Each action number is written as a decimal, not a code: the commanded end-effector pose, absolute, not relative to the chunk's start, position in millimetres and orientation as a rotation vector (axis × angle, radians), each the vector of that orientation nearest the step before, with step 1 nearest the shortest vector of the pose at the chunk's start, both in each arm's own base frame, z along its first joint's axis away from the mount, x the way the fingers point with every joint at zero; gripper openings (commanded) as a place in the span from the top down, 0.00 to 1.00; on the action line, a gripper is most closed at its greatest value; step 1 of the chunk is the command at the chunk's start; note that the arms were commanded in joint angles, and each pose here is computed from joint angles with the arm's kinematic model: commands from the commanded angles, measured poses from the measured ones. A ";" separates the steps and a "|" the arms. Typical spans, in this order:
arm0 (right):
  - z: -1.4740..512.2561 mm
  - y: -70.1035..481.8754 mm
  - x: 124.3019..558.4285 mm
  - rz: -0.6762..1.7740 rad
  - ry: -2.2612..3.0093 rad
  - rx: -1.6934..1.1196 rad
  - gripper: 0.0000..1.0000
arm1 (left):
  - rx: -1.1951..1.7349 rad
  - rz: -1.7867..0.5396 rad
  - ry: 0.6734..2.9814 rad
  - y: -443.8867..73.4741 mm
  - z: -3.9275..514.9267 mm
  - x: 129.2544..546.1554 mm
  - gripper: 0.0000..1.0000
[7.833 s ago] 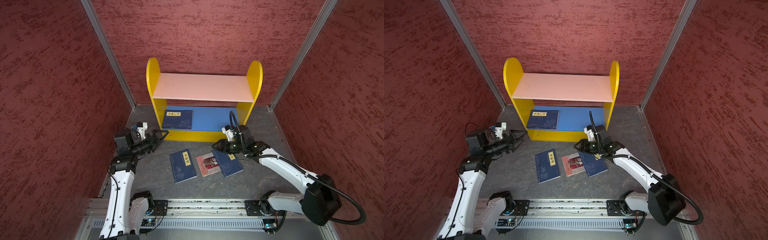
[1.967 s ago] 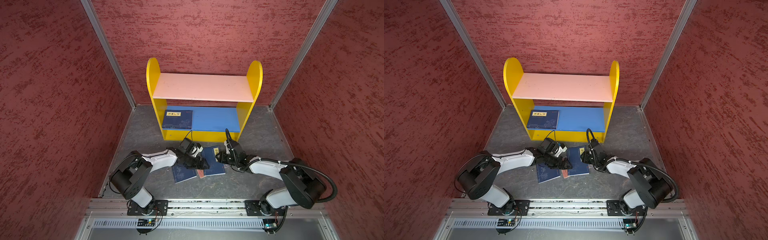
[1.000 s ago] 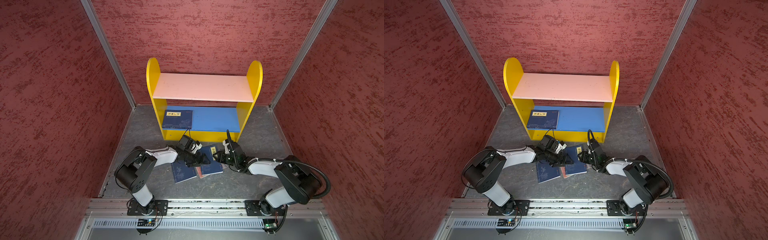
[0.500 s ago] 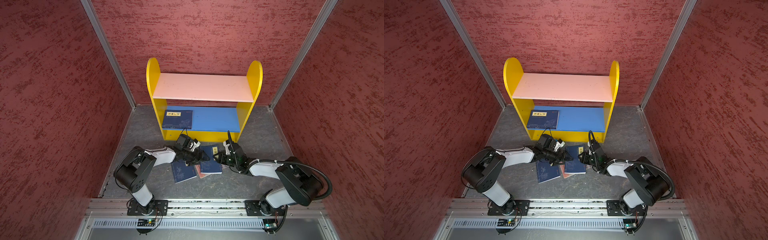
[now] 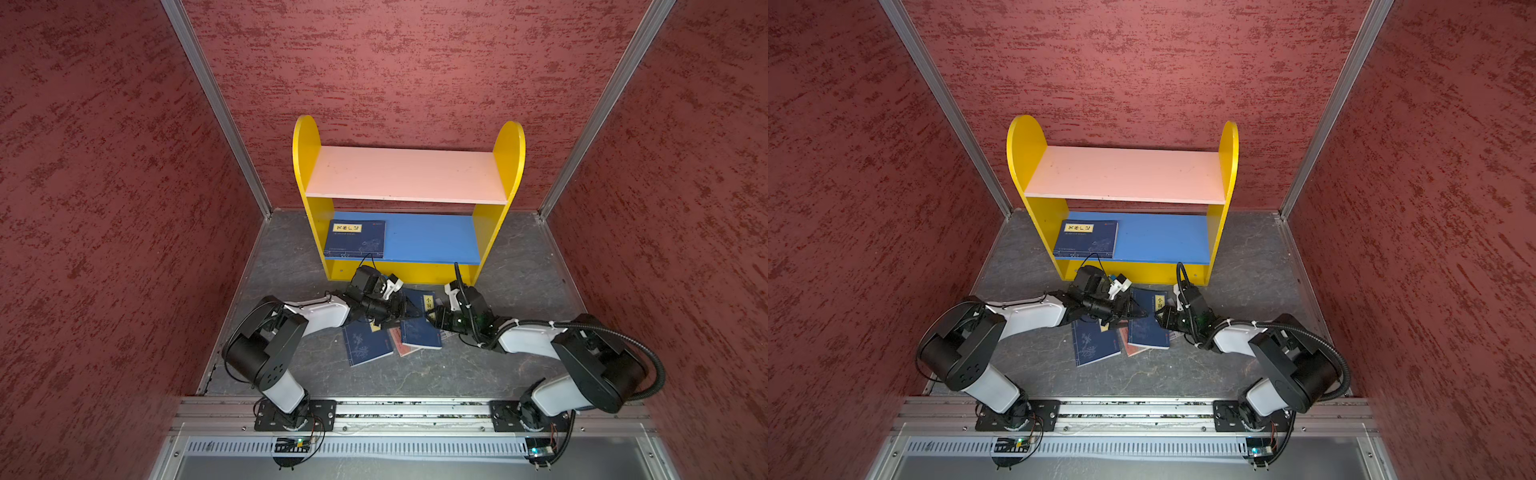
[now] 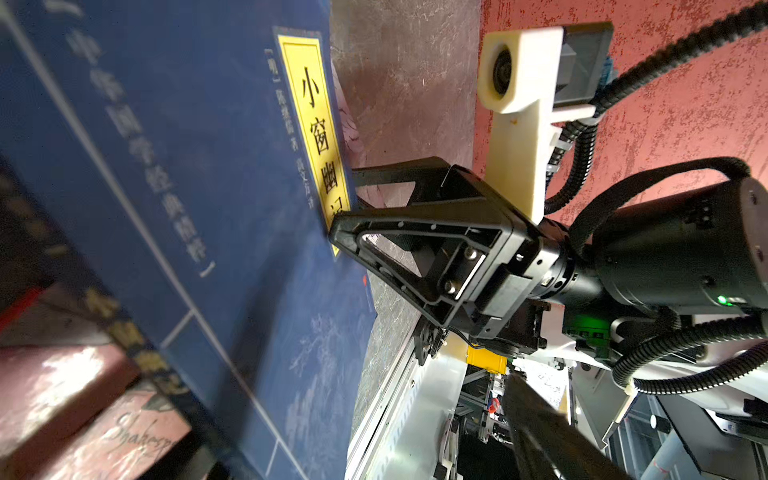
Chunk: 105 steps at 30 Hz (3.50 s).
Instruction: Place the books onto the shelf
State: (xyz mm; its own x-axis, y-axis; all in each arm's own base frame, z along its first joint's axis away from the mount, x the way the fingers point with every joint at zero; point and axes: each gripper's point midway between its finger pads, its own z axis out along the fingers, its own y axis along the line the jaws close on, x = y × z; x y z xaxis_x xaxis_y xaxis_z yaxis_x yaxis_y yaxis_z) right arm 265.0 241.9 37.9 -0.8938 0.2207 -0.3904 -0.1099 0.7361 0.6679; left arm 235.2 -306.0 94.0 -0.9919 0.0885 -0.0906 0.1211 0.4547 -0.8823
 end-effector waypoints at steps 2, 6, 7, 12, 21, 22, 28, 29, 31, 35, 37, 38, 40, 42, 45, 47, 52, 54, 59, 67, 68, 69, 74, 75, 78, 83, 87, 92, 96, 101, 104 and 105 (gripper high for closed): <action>-4.4 231.8 216.9 0.970 2.730 0.102 0.51 | 0.218 -1.636 2.629 -309.1 97.8 238.7 0.11; -4.6 231.8 218.4 0.968 2.723 0.108 0.50 | 0.191 -1.618 2.650 -307.1 95.5 239.9 0.23; -4.3 232.0 219.0 0.970 2.719 0.110 0.51 | 0.178 -1.599 2.666 -305.4 93.4 239.8 0.27; -3.0 233.4 221.8 0.985 2.698 0.124 0.51 | 0.173 -1.515 2.700 -296.9 83.5 236.5 0.38; 1.2 236.6 225.0 1.014 2.672 0.133 0.51 | 0.162 -1.458 2.745 -291.4 72.0 235.2 0.72; 2.1 236.7 225.3 1.016 2.668 0.134 0.51 | 0.154 -1.460 2.750 -291.0 70.6 234.9 0.77; 6.2 235.9 226.3 1.020 2.651 0.140 0.50 | 0.116 -1.455 2.765 -289.4 68.1 233.9 0.94; 6.7 235.7 226.6 1.018 2.648 0.140 0.51 | 0.112 -1.458 2.765 -289.5 68.7 233.8 0.95; 8.0 235.1 227.6 1.012 2.644 0.144 0.50 | 0.106 -1.455 2.768 -288.9 69.3 233.2 1.00; 10.2 228.9 230.5 0.963 2.642 0.178 0.49 | 0.103 -1.434 2.782 -284.3 74.2 232.5 1.00; 9.0 223.3 230.8 0.920 2.653 0.209 0.48 | 0.102 -1.441 2.763 -281.0 83.3 234.4 1.00; 18.5 222.3 233.5 0.920 2.627 0.212 0.47 | 0.105 -1.445 2.746 -279.8 88.7 235.2 1.00; 26.6 219.7 234.0 0.918 2.606 0.223 0.47 | 0.130 -1.460 2.717 -279.7 99.8 233.6 1.00; 36.6 217.8 234.8 0.924 2.580 0.240 0.46 | 0.158 -1.478 2.716 -281.1 105.3 229.8 1.00; 53.5 211.0 237.4 0.906 2.544 0.279 0.45 | 0.197 -1.474 2.726 -280.4 112.5 226.6 1.00; 65.9 207.0 238.8 0.898 2.520 0.301 0.44 | 0.222 -1.498 2.741 -280.7 118.9 221.1 1.00; 97.3 203.0 235.6 0.951 2.460 0.335 0.43 | 0.285 -1.529 2.769 -280.0 139.1 205.0 1.00; 107.9 202.4 233.3 0.980 2.438 0.340 0.43 | 0.307 -1.550 2.767 -280.5 147.6 199.0 1.00; 137.3 198.8 229.8 1.033 2.376 0.360 0.42 | 0.368 -1.595 2.727 -283.1 168.8 185.9 1.00; 195.9 190.7 224.4 1.170 2.204 0.421 0.40 | 0.408 -1.584 2.569 -275.6 224.3 196.6 1.00; 204.1 191.7 223.1 1.204 2.179 0.419 0.40 | 0.397 -1.576 2.544 -272.8 231.4 201.2 1.00; 212.9 194.6 221.6 1.247 2.153 0.405 0.37 | 0.379 -1.571 2.516 -269.8 238.5 206.4 1.00; 256.9 219.4 214.0 1.480 2.048 0.273 0.36 | 0.248 -1.569 2.383 -252.7 268.4 233.2 1.00; 267.2 222.9 213.7 1.522 2.015 0.254 0.36 | 0.223 -1.565 2.360 -249.6 274.5 238.2 1.00; 292.4 229.3 215.3 1.603 1.939 0.227 0.36 | 0.192 -1.536 2.302 -243.5 288.4 248.1 1.00; 323.1 257.1 216.8 1.712 1.876 0.088 0.31 | 0.041 -1.493 2.214 -224.2 306.2 271.9 1.00; 320.3 282.1 223.3 1.752 1.901 0.041 0.31 | -0.039 -1.483 2.179 -211.8 312.9 285.6 1.00; 321.3 298.6 222.8 1.843 1.838 0.032 0.30 | -0.092 -1.477 2.139 -201.9 320.5 296.0 1.00; 318.7 300.7 227.9 1.844 1.805 0.073 0.28 | -0.162 -1.494 2.105 -193.1 323.7 305.2 1.00; 313.6 305.7 236.6 1.851 1.778 0.141 0.28 | -0.249 -1.513 2.090 -183.2 324.6 315.0 1.00; 307.6 313.9 242.0 1.855 1.781 0.159 0.28 | -0.284 -1.541 2.081 -182.0 326.4 318.5 1.00; 306.0 317.4 243.5 1.871 1.775 0.164 0.28 | -0.297 -1.553 2.075 -181.4 327.6 320.0 1.00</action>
